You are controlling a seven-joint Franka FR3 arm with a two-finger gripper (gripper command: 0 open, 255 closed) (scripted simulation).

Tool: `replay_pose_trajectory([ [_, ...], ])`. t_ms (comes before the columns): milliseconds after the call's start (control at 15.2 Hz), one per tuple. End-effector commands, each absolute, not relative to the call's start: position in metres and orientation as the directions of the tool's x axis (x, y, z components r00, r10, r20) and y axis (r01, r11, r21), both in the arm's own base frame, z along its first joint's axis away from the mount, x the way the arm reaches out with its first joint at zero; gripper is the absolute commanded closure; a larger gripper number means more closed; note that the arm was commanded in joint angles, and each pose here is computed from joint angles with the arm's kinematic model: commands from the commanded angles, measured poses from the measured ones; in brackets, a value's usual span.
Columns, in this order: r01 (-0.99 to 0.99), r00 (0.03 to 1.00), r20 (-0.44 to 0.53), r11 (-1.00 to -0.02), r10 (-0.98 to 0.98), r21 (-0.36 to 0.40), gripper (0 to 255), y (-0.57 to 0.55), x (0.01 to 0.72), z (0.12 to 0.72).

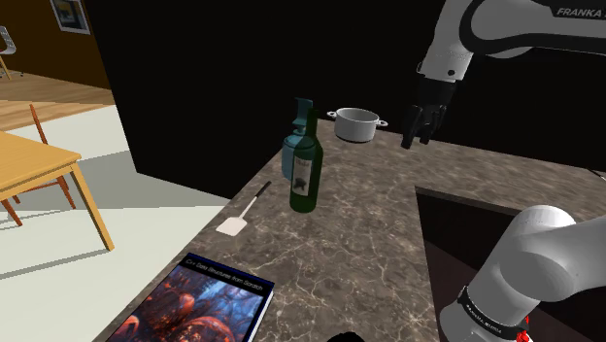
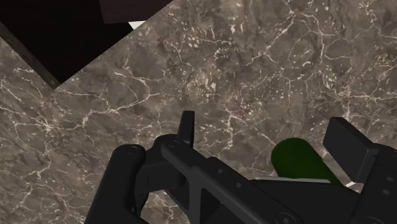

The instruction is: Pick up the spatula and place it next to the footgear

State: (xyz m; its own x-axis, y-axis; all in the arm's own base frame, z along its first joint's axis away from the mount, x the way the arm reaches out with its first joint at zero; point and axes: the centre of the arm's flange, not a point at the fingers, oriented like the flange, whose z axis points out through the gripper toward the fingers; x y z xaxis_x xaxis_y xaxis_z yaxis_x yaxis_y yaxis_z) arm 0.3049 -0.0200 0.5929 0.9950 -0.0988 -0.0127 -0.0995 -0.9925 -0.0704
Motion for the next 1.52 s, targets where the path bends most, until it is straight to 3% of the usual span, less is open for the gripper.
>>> replay_pose_trajectory([
  [0, -0.099, 0.995, -0.013, -0.993, -0.099, -0.070, 0, -0.020, 0.305, 0.593],
  [726, -0.370, 0.929, 0.002, -0.928, -0.371, -0.043, 0, 0.102, 0.363, 0.534],
  [1452, -0.613, 0.789, 0.025, -0.790, -0.613, -0.020, 0, 0.201, 0.453, 0.472],
])
